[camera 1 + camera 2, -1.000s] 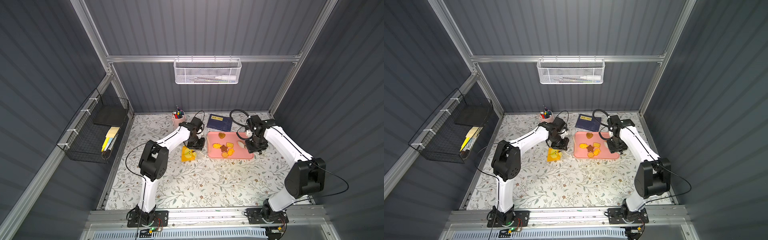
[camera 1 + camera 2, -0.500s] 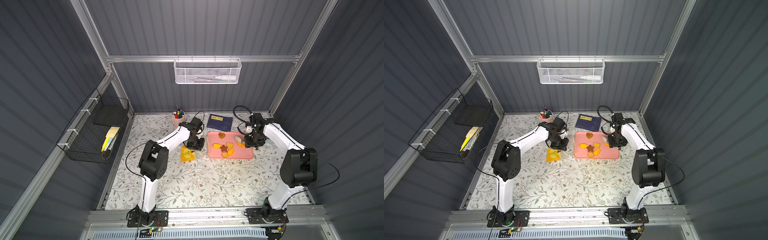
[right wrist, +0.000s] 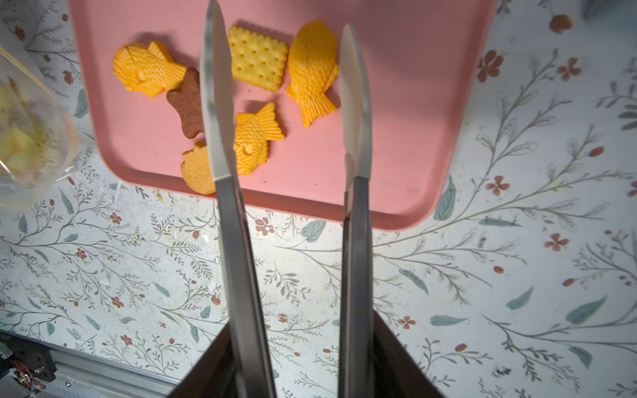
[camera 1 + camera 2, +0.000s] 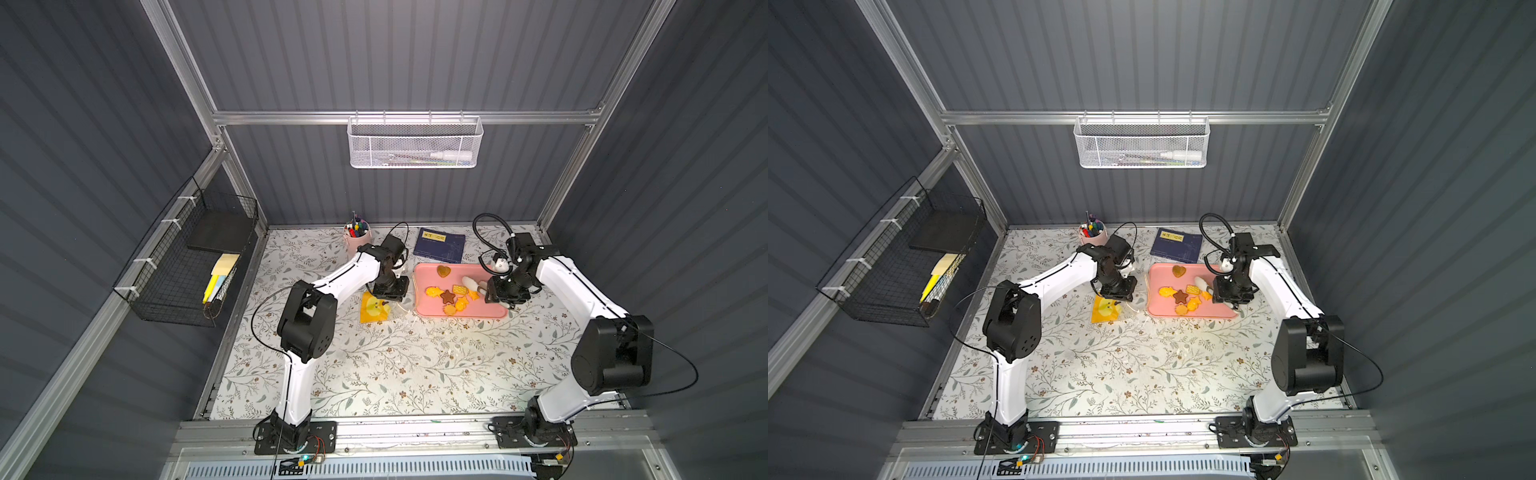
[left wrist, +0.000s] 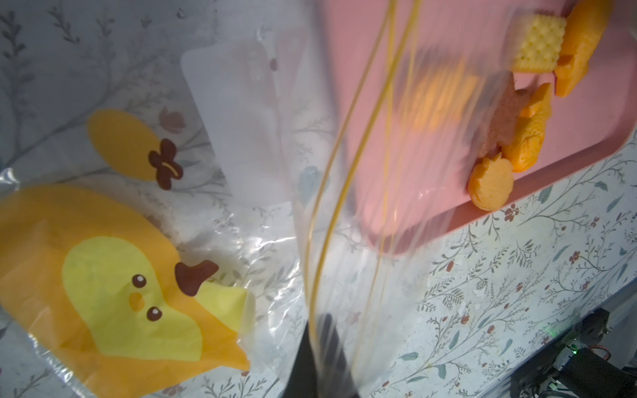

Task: Put the cookies into a resealable bag to prevent moisture
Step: Pick up the cookie from the tray, then place the cookie in the ziploc bag.

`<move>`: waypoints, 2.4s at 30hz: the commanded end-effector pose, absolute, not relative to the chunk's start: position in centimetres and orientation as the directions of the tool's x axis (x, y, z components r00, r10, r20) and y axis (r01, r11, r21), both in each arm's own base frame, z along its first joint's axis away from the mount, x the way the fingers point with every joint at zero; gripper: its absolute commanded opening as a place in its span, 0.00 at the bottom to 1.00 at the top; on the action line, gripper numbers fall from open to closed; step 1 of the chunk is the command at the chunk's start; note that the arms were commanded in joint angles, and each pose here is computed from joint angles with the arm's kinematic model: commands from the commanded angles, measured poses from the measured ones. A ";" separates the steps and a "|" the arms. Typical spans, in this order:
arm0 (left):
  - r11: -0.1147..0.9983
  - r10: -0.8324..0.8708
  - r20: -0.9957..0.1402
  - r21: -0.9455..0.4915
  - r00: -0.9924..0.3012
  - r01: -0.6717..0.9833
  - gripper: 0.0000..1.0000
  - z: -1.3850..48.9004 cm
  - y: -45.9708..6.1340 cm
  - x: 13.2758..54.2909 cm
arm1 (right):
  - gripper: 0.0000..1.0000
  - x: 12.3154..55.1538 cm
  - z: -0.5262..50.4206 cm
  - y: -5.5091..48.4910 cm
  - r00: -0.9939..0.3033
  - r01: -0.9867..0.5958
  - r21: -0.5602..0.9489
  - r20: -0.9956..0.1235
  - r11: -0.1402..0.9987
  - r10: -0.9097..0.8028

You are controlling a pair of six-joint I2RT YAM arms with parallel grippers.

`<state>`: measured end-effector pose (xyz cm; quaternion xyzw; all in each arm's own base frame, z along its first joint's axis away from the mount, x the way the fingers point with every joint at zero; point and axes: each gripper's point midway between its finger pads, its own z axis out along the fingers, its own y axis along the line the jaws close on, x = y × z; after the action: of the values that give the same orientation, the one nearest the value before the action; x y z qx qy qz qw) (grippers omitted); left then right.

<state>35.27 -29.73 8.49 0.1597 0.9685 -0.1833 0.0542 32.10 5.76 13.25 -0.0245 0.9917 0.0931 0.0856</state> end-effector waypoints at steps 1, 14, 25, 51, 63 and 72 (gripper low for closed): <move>0.880 0.312 -0.148 -0.326 -0.938 0.344 0.00 8.1 -29.6 35.0 | 0.53 31.7 14.0 4.6 -0.985 -0.046 0.113 -0.169 0.992 -0.027; 0.882 0.312 -0.142 -0.325 -0.940 0.341 0.00 7.9 -29.6 34.9 | 0.54 32.7 12.2 5.7 -0.985 -0.079 -0.010 -0.156 0.997 -0.079; 0.881 0.313 -0.141 -0.326 -0.939 0.343 0.00 7.8 -29.6 34.9 | 0.51 32.8 11.6 3.6 -0.992 -0.063 -0.206 -0.096 0.977 -0.084; 0.872 0.322 -0.139 -0.343 -0.937 0.350 0.00 7.9 -30.1 35.0 | 0.31 31.7 16.9 8.9 -0.959 -0.184 0.035 -0.225 0.982 -0.172; 0.857 0.312 -0.148 -0.383 -0.938 0.345 0.00 8.6 -30.7 34.8 | 0.34 28.9 20.0 21.4 -0.925 -0.326 0.466 -0.335 0.823 -0.177; 0.848 0.308 -0.166 -0.399 -0.937 0.349 0.00 9.8 -31.0 34.7 | 0.36 29.5 15.6 23.9 -0.954 -0.256 0.489 -0.267 0.834 -0.136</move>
<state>34.85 -30.23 7.99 0.1641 0.9658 -0.1970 0.0384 28.34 22.64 15.66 -0.1174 0.9565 0.2486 0.0972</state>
